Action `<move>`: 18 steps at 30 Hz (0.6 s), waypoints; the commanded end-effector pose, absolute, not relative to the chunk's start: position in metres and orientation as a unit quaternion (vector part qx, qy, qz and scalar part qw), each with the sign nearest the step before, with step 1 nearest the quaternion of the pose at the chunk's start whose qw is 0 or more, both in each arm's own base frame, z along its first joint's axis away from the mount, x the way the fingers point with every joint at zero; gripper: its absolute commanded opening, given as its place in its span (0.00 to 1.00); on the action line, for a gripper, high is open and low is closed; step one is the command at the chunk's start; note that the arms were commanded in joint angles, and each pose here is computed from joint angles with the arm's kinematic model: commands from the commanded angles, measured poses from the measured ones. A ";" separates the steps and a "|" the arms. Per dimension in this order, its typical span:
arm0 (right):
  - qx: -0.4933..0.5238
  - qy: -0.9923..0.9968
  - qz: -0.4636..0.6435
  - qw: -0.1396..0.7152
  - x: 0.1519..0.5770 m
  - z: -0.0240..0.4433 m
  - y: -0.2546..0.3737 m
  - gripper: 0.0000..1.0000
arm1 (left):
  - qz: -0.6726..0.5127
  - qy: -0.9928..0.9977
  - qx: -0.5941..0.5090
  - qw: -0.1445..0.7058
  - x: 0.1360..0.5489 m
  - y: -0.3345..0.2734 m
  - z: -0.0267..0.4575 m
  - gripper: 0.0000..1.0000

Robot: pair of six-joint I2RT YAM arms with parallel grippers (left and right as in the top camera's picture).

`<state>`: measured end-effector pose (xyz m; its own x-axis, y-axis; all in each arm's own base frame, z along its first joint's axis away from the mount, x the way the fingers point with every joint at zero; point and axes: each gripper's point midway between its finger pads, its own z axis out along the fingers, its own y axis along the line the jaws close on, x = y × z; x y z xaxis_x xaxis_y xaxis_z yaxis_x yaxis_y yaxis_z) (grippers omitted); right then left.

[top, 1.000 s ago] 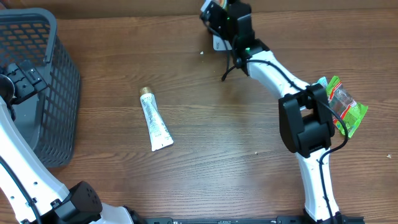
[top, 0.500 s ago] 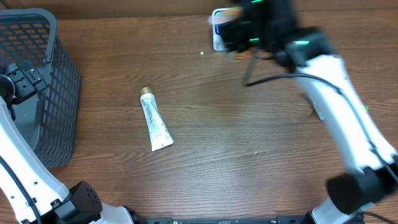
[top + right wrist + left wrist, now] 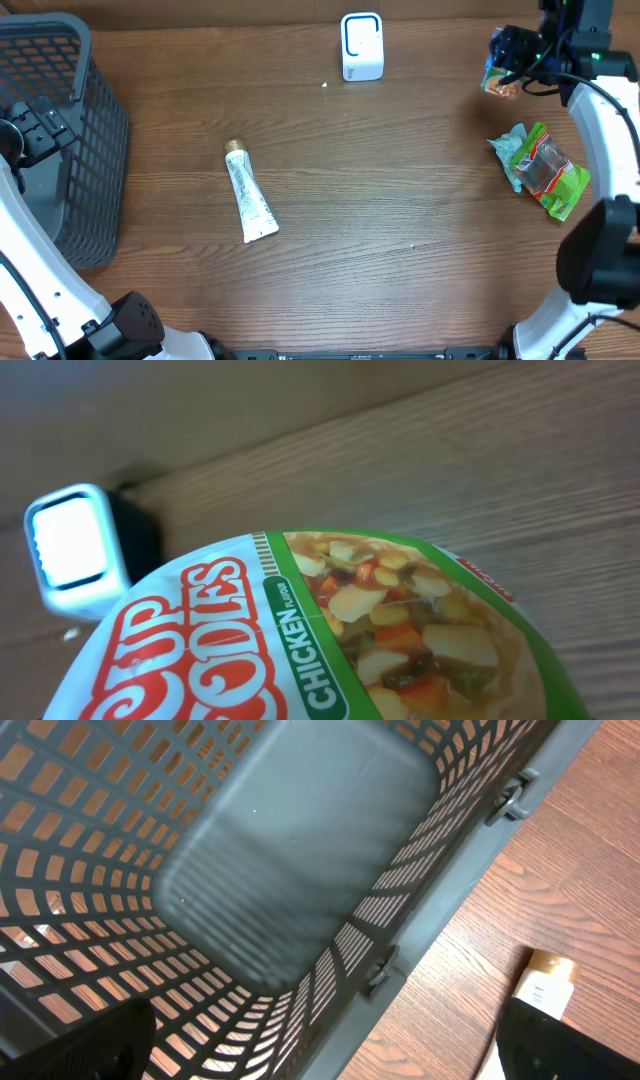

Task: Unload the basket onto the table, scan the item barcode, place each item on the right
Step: 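Carry the cup right and release it beside the Haribo bag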

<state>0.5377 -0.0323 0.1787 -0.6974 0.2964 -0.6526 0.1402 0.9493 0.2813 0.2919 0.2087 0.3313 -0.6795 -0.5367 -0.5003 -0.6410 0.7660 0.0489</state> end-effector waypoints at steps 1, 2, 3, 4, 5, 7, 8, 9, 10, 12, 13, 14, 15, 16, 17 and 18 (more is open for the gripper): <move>0.157 0.918 0.089 0.353 0.547 0.137 -0.041 0.50 | 0.112 0.907 -0.322 0.248 0.292 0.207 0.339 1.00; 0.185 0.916 0.080 0.346 0.550 0.123 -0.050 0.52 | 0.112 0.907 -0.322 0.248 0.292 0.207 0.339 1.00; 0.201 0.915 0.074 0.342 0.553 0.110 -0.056 0.54 | 0.112 0.907 -0.322 0.248 0.292 0.207 0.339 1.00; 0.209 0.914 0.070 0.339 0.555 0.103 -0.059 0.54 | 0.112 0.907 -0.322 0.248 0.292 0.207 0.339 1.00; 0.233 0.912 0.068 0.330 0.556 0.088 -0.065 0.54 | 0.112 0.907 -0.322 0.248 0.292 0.207 0.339 1.00; 0.265 0.911 0.070 0.309 0.553 0.065 -0.072 0.55 | 0.112 0.907 -0.322 0.248 0.292 0.207 0.339 1.00; 0.273 0.910 0.070 0.305 0.552 0.061 -0.074 0.55 | 0.112 0.907 -0.322 0.248 0.292 0.207 0.339 1.00; 0.285 0.908 0.071 0.298 0.551 0.055 -0.077 0.57 | 0.112 0.907 -0.322 0.248 0.292 0.207 0.339 1.00; 0.297 0.906 0.072 0.293 0.549 0.052 -0.081 0.58 | 0.112 0.907 -0.322 0.248 0.292 0.207 0.339 1.00; 0.307 0.906 0.069 0.284 0.544 0.049 -0.086 0.68 | 0.113 0.907 -0.322 0.248 0.292 0.207 0.339 1.00; 0.317 0.903 0.070 0.280 0.542 0.048 -0.089 0.79 | 0.112 0.907 -0.322 0.248 0.292 0.207 0.339 1.00; 0.336 0.899 0.073 0.271 0.538 0.046 -0.094 0.88 | 0.113 0.907 -0.322 0.248 0.292 0.207 0.339 1.00; 0.345 0.897 0.075 0.266 0.535 0.046 -0.097 0.93 | 0.112 0.907 -0.322 0.248 0.292 0.207 0.339 1.00; 0.353 0.896 0.085 0.257 0.531 0.046 -0.100 1.00 | 0.112 0.907 -0.322 0.248 0.292 0.207 0.339 1.00; 0.354 0.895 0.091 0.253 0.530 0.048 -0.101 1.00 | 0.112 0.907 -0.322 0.248 0.292 0.207 0.339 1.00; 0.356 0.895 0.096 0.251 0.528 0.053 -0.102 1.00 | 0.112 0.907 -0.322 0.248 0.292 0.207 0.339 1.00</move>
<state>0.5276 -0.0915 0.0420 -0.6561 0.6441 -0.3932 0.5629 0.7648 0.3135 0.2919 0.2087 0.3313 -0.6795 -0.5367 -0.5003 -0.6410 0.7660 0.0489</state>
